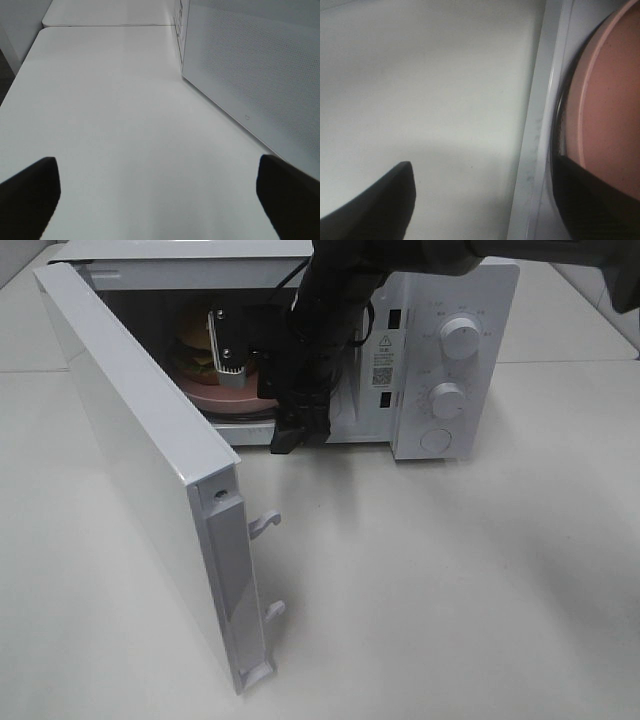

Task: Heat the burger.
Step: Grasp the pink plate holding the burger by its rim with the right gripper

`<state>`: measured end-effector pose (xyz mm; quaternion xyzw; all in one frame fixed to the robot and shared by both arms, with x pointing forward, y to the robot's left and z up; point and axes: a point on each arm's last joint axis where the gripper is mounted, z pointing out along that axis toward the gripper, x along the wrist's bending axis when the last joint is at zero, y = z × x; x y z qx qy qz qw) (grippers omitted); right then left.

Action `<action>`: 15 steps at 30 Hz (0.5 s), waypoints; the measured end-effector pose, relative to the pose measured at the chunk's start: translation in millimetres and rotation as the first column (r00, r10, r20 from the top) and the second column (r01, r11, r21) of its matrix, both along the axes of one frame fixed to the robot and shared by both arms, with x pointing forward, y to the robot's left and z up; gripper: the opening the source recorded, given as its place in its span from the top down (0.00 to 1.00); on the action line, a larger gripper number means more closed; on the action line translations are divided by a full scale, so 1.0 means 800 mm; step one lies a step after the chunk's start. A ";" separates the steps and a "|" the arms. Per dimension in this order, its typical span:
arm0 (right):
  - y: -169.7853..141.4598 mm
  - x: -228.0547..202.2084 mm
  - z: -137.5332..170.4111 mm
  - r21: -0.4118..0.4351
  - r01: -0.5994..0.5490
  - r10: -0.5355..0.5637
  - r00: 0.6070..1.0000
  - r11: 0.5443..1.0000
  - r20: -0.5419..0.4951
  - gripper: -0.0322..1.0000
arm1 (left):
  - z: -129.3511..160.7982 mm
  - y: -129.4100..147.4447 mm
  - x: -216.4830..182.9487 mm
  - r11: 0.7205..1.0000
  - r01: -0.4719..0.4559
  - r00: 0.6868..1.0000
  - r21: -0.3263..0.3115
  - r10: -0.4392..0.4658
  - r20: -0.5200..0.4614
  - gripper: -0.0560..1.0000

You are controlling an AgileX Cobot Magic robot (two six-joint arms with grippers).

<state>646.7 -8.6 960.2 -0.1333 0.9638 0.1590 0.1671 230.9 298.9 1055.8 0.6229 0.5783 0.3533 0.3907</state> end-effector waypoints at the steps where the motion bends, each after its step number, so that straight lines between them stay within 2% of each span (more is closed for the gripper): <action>1: 0.004 0.000 -0.002 0.004 -0.003 0.003 1.000 1.000 0.000 0.23 | 0.000 0.000 0.000 1.000 0.000 1.000 0.000 0.000 0.000 0.01; 15: 0.027 0.016 -0.009 0.055 0.035 -0.035 0.999 0.998 -0.001 0.23 | 0.000 0.000 0.000 1.000 0.000 1.000 0.000 0.000 0.000 0.01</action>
